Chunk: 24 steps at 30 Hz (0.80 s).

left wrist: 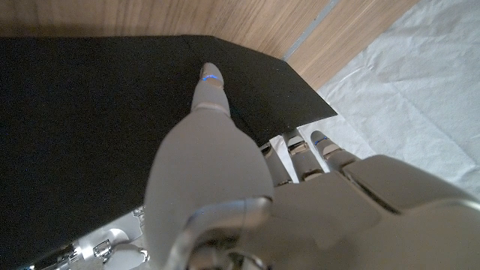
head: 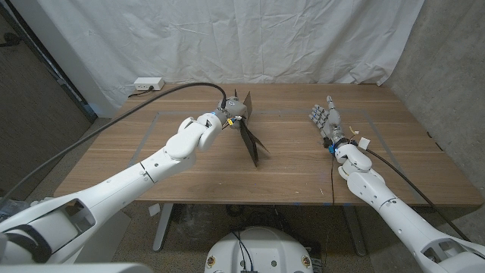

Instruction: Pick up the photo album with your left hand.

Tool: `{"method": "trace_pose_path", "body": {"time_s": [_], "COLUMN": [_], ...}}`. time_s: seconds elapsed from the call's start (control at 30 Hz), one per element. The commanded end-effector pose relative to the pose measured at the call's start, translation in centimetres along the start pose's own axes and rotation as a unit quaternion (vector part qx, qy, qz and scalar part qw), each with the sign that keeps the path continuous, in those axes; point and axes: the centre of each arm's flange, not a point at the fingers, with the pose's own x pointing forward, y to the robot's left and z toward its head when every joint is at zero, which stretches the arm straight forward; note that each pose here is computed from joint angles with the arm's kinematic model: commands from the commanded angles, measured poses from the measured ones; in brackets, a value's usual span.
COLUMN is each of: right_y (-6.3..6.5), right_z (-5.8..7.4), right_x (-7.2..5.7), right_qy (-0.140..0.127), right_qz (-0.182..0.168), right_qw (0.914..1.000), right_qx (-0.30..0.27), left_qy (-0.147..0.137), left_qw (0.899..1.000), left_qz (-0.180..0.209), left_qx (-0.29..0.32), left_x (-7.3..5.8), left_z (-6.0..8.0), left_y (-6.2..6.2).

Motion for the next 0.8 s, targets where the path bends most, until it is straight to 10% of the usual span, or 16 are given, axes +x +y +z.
{"method": "trace_pose_path", "body": {"time_s": [0.03,0.8], "right_y": [0.0,-0.2], "right_z": [-0.1,-0.1], "right_x": [-0.2,-0.3], "right_qy": [0.0,-0.004], "right_qz": [0.001,0.001], "right_qw": [1.0,1.0], "right_qx": [0.002,0.006], "left_qy": [0.007,0.01], "left_qw": [1.0,1.0], "left_qz": [0.012,0.018], "left_qx": [0.0,0.016], "left_x": [-0.3,-0.4], "left_z": [-0.3,-0.1], "left_y": [1.1,2.7]}}
